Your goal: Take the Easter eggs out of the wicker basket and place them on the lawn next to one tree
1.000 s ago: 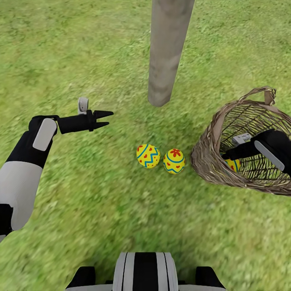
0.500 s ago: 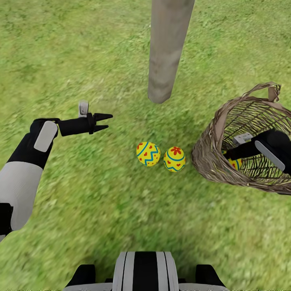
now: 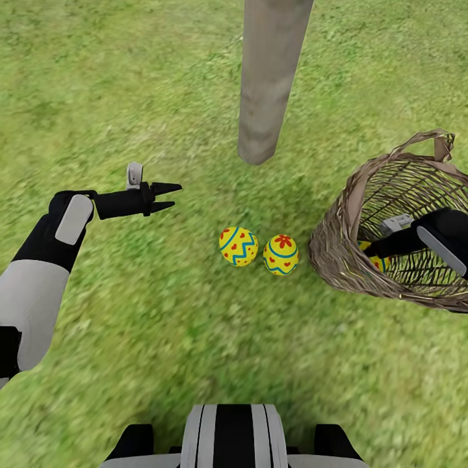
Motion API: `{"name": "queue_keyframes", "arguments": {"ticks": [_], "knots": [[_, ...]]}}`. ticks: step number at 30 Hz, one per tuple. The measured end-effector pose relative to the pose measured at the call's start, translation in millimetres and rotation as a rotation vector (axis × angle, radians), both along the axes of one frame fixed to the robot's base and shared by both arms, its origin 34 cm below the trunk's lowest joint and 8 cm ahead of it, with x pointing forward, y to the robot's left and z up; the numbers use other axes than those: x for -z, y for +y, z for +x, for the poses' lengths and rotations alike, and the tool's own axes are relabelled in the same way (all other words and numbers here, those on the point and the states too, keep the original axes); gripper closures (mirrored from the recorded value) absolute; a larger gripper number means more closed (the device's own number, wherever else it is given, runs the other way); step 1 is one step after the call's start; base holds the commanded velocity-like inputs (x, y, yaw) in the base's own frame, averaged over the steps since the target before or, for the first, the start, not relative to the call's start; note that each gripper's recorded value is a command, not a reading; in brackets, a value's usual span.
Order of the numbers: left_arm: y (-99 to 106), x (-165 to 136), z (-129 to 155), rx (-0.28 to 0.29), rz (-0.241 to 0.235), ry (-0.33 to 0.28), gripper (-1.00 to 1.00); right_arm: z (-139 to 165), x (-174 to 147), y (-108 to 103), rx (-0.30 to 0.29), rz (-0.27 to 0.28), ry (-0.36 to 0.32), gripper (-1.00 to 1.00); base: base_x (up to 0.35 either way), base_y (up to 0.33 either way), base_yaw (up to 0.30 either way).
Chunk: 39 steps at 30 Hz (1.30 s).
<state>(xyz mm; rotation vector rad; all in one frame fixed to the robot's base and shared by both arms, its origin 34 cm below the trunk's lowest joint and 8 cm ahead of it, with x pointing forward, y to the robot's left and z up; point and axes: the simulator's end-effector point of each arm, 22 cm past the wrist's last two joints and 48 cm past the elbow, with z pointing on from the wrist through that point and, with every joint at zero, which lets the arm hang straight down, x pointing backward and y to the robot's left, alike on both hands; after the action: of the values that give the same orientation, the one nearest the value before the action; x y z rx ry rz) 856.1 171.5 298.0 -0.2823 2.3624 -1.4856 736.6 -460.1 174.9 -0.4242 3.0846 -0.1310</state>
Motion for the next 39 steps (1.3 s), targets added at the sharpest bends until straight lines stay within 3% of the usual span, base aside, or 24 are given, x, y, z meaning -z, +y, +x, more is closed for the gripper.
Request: {"name": "queue_keyframes", "arguments": {"ticks": [17, 21, 39], "knots": [[5.3, 2.3, -0.3, -0.004, 0.008, 0.005, -1.00, 3.2, -2.2, 3.6, -0.006, 0.005, -0.009, -1.00, 0.000, 0.000, 0.000], [7.0, 17.2, -3.7, -0.006, 0.016, 0.024, -1.00, -0.2, 7.7, 6.5, -0.012, 0.009, 0.003, -1.00, 0.000, 0.000, 0.000], [16.5, 30.3, -7.8, -0.017, 0.024, 0.051, -1.00, -1.5, 11.7, 8.9, -0.010, 0.017, 0.008, -1.00, 0.000, 0.000, 0.000]]}}
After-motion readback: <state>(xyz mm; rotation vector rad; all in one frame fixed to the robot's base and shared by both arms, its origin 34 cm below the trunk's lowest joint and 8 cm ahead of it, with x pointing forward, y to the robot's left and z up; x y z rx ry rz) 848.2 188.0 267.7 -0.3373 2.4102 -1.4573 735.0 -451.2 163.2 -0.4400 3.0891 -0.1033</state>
